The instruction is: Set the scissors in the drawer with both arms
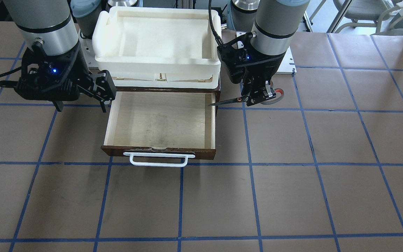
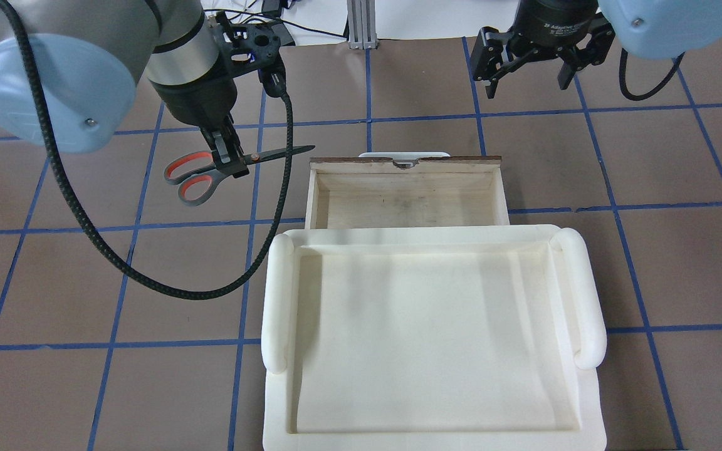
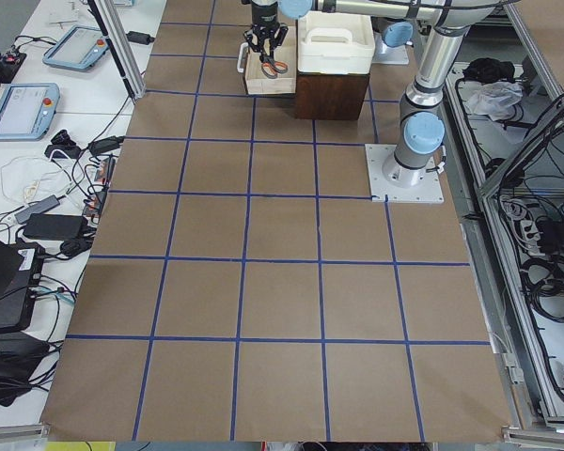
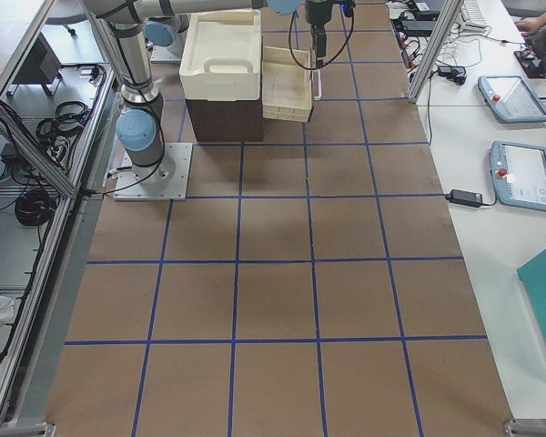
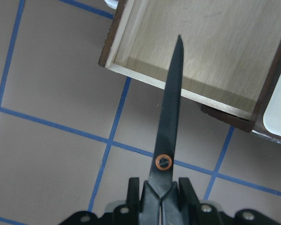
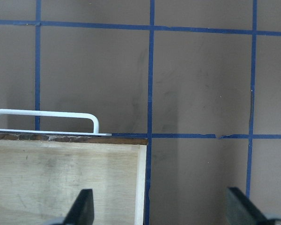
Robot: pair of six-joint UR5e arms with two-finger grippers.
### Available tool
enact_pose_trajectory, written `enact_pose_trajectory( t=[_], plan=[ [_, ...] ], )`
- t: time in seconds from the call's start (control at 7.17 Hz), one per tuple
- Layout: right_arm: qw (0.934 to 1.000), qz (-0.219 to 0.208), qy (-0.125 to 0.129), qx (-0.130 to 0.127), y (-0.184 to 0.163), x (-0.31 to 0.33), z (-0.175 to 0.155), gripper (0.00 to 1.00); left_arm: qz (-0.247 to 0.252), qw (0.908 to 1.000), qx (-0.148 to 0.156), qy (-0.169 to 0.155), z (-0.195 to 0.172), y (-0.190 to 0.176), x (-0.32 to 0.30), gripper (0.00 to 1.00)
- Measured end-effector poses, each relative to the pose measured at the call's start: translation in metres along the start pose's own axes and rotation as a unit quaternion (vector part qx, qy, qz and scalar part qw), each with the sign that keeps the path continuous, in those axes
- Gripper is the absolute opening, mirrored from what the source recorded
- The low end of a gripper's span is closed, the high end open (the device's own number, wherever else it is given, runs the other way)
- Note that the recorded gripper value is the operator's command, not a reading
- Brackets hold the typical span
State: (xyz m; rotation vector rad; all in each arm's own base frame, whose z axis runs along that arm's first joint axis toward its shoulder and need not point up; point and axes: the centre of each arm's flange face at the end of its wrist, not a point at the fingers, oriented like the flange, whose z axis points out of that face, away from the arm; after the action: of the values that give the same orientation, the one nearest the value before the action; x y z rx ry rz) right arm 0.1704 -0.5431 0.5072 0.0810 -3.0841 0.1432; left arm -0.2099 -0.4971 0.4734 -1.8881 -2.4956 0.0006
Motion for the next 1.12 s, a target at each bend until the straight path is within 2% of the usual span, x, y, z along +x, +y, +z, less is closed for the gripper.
enact_pose_trajectory(
  t=[0.28, 0.56, 0.84, 1.12],
  plan=[
    [0.9996, 0.009, -0.025, -0.005, -0.003, 0.010, 0.003, 1.00, 0.070, 0.9971, 0.030, 0.002, 0.003, -0.008, -0.009, 0.08],
    [0.9994, 0.009, -0.033, -0.008, -0.002, 0.017, 0.002, 1.00, 0.091, 0.9948, 0.042, 0.016, 0.018, -0.024, -0.013, 0.08],
    [0.9994, 0.009, -0.033, -0.007, 0.001, 0.018, -0.003, 1.00, 0.123, 0.9903, 0.057, 0.028, 0.024, -0.073, 0.004, 0.08],
    [0.9993, 0.009, -0.035, -0.008, 0.003, 0.018, -0.004, 1.00, 0.146, 0.9871, 0.049, 0.042, 0.048, -0.128, 0.025, 0.08]
  ],
)
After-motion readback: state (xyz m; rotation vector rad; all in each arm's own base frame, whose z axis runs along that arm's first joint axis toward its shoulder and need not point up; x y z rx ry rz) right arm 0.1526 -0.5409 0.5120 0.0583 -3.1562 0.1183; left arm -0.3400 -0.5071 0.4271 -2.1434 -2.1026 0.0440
